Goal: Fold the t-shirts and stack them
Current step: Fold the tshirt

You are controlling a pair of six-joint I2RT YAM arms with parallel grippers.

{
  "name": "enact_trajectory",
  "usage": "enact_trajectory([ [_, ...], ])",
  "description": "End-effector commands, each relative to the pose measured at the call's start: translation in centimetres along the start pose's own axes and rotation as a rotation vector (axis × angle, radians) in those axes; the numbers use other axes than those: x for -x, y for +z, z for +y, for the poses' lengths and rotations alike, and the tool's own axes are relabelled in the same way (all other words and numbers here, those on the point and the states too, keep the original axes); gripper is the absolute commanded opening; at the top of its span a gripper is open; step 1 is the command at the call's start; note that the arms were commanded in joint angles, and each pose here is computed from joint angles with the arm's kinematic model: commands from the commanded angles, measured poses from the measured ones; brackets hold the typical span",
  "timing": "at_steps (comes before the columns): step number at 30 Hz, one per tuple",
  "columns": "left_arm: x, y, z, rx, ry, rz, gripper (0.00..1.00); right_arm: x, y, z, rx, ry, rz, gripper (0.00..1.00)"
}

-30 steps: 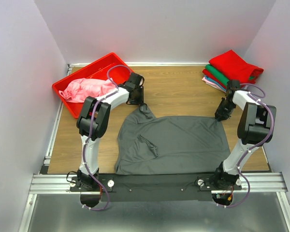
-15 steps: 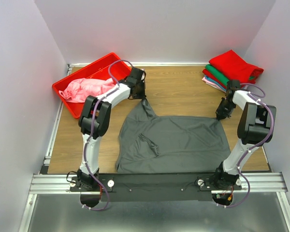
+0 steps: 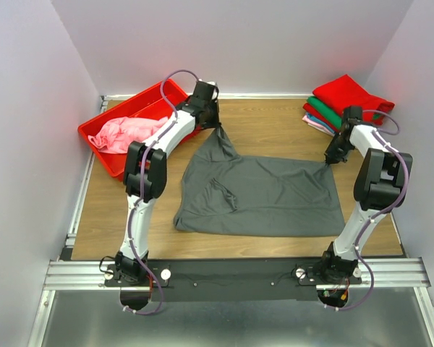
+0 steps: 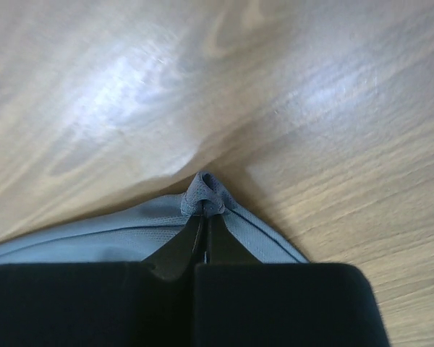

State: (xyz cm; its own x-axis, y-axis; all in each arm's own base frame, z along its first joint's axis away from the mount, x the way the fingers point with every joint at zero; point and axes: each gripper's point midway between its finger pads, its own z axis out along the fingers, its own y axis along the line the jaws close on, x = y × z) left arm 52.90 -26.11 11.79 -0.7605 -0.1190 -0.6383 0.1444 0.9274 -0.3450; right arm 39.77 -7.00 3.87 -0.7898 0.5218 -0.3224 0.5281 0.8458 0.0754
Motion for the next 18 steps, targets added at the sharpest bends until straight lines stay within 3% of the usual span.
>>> enact_trajectory([
  [1,1.0,-1.9,0.7,0.030,0.001,-0.015,0.00,1.3,-0.9,0.3,0.025,-0.011,-0.024,0.02],
  [18,-6.2,-12.3,1.5,-0.003,-0.076,0.022,0.00,-0.5,-2.6,-3.0,-0.093,-0.044,-0.082,0.02],
])
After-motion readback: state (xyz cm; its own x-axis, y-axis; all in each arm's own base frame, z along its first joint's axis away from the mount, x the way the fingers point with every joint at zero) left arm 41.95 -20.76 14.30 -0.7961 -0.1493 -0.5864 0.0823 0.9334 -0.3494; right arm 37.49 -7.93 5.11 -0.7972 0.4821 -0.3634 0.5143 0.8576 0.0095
